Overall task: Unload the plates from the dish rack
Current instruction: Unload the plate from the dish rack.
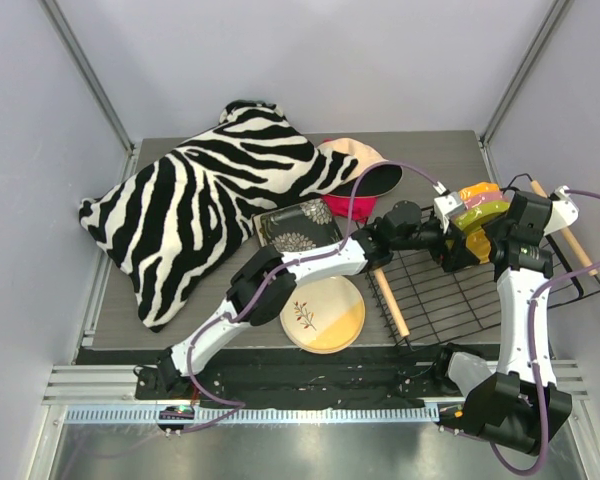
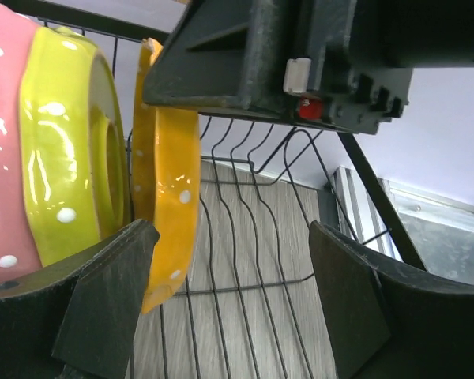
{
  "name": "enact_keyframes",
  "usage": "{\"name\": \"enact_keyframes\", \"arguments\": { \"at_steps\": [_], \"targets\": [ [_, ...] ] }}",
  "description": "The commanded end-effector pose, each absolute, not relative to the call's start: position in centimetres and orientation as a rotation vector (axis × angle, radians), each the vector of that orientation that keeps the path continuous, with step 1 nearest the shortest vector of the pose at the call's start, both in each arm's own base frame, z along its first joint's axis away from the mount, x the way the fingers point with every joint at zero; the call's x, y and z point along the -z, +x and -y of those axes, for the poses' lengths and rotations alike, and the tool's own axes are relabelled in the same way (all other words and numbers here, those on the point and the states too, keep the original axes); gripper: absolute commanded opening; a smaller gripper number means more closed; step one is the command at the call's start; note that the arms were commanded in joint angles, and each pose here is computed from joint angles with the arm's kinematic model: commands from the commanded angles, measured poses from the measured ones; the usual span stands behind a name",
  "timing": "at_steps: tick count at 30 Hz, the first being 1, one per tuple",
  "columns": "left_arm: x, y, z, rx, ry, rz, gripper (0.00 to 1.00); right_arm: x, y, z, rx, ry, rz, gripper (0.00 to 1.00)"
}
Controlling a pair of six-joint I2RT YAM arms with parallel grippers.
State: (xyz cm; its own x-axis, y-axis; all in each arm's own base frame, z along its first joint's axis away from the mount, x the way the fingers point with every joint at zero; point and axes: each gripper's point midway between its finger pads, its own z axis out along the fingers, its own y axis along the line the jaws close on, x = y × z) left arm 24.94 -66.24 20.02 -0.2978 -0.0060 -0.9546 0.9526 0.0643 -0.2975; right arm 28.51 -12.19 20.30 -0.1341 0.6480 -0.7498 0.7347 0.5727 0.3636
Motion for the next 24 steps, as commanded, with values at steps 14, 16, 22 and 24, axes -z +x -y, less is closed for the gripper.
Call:
{"name": "enact_keyframes", "arguments": {
  "at_steps": [14, 16, 22, 24],
  "targets": [
    [-20.1, 23.6, 69.3, 1.460, 1.001, -1.372, 0.59, -14.9, 25.2, 10.9, 0.162, 1.167, -2.079, 0.40],
    [-19.6, 23.3, 69.4, 1.477, 1.005, -1.385, 0.54, -14.9, 25.2, 11.1, 0.172, 1.166, -2.078, 0.40],
    [-18.8, 22.3, 68.6, 1.500, 1.012, -1.396, 0.52, -15.4, 25.1, 11.3, 0.187, 1.153, -2.062, 0.40],
    [-18.6, 22.0, 68.5, 1.500, 1.020, -1.399, 0.50, -15.0, 25.1, 11.1, 0.181, 1.150, -2.077, 0.41]
  ]
}}
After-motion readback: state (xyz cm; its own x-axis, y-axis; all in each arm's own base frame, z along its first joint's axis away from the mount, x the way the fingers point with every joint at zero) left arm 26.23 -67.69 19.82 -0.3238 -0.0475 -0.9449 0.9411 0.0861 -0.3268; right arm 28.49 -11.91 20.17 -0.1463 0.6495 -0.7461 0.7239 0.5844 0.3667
